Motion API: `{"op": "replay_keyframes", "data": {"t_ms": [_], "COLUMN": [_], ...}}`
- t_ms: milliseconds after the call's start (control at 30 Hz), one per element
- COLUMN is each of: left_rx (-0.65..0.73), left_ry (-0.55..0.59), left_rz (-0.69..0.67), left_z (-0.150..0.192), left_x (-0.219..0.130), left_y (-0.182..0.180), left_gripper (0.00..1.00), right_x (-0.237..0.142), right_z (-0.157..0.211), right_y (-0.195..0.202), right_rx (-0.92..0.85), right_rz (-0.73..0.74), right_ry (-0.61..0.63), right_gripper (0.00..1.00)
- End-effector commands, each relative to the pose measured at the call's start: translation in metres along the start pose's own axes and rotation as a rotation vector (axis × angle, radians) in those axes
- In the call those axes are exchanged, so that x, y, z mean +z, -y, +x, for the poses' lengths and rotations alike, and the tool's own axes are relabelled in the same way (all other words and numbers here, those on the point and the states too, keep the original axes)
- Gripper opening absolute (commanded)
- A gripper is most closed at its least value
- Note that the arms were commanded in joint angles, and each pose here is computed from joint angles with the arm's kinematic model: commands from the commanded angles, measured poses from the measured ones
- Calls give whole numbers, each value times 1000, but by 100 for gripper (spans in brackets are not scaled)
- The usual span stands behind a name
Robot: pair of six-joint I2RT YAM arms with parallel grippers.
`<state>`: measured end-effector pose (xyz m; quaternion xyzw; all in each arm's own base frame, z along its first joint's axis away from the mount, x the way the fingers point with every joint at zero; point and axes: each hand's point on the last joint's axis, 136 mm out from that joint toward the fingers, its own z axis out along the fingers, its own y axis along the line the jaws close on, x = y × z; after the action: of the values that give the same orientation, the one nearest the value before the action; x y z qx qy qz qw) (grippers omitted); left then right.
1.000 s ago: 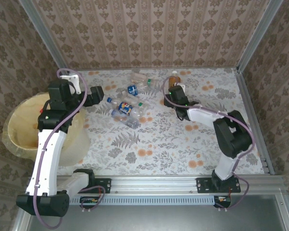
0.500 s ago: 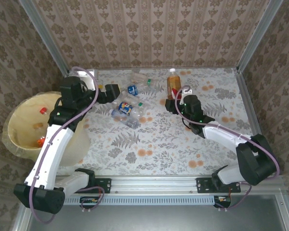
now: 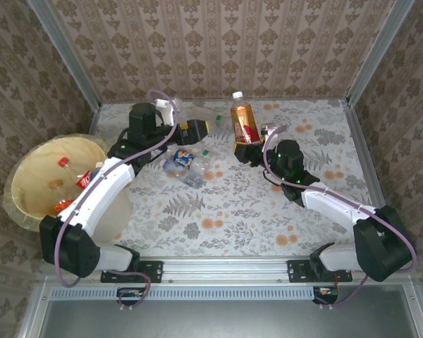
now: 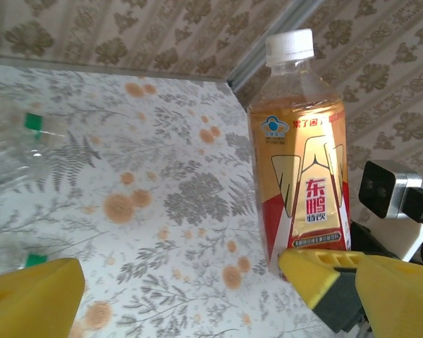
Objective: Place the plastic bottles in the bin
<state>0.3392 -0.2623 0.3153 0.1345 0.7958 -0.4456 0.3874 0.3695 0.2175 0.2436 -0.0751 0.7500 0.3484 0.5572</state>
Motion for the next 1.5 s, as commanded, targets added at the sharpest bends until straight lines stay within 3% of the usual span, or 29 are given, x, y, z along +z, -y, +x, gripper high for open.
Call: {"op": "replay_keyframes", "data": {"t_ms": [0,233,567,800,933,1067,1200,1400,1467], "left_rx": [30,-11,12,-4,-24,-21,-18,-33,-36], "left_ry": [61,32,-53,-103,-116,-101,-70,-19,-12], "left_rz": [140,142,-97,-93,-88,-68,-79,-106,-119], "left_z": [-24,-21,-12,-2,1,1,-3,-10,-11], "left_x": [4,27,48,57,59,57,51,43,40], "left_y": [46,56,41,37,37,40,36,25,22], "left_gripper": [100,100,100,100,93,69,59,54,54], "right_x": [1,10,16,19,24,25,18,9,3], "right_z": [-26,-22,-14,-22,-20,-17,-13,0,3], "right_y": [-36,-48,-69,-82,-90,-93,-98,-91,-92], "right_rx": [18,-47,-229,-310,-354,-380,-370,-344,-341], "right_rz": [-151,-122,-88,-68,-62,-59,-99,-124,-145], "right_ry": [70,51,10,33,34,21,15,-33,-53], "right_gripper": [45,43,43,43,43,45,58,82,98]}}
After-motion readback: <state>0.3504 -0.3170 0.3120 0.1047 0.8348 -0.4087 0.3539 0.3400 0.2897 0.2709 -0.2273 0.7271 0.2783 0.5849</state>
